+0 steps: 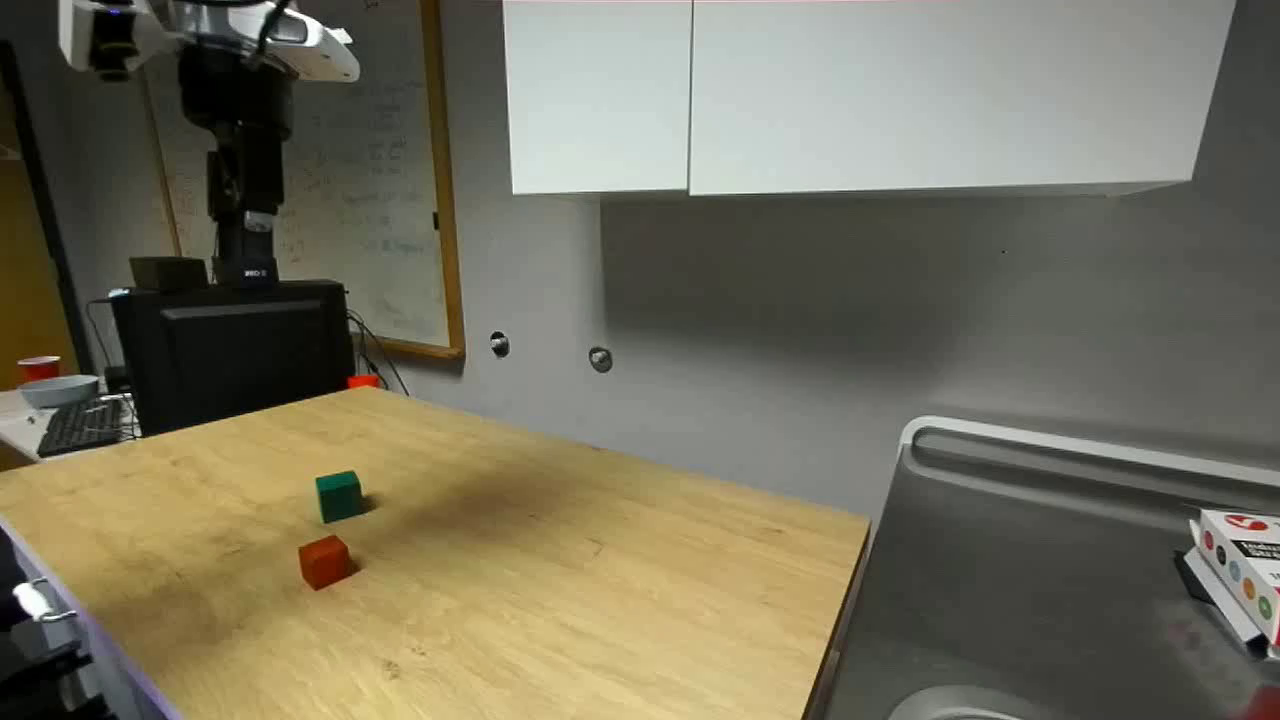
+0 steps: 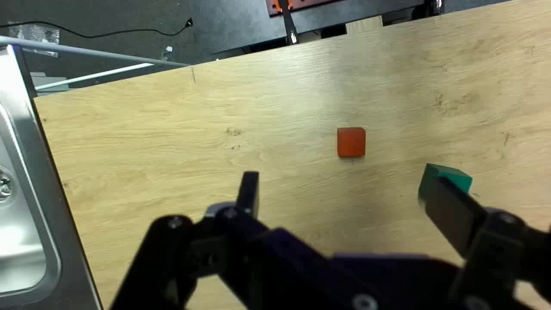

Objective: Pick up the orange cube and put it on top of the green cube

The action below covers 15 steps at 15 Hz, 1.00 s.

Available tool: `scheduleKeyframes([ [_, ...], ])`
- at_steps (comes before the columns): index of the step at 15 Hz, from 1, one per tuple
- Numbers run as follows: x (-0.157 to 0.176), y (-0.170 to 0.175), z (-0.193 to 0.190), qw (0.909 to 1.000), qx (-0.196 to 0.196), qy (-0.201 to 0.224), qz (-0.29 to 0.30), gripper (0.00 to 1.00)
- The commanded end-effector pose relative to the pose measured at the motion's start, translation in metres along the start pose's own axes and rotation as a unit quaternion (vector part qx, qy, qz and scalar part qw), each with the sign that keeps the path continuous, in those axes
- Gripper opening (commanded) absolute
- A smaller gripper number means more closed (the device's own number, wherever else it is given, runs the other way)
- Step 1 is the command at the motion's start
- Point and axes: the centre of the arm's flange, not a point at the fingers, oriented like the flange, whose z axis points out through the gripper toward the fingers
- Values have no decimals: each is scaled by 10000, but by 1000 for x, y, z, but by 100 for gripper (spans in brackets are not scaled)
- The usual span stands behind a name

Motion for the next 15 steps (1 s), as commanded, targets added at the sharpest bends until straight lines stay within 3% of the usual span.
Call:
scheduleKeyframes([
  [1,0,0,0,10000,0,6,1,100],
  [9,1,0,0,10000,10,9,13,100],
  [15,55,-7,39,9995,63,-187,244,100],
])
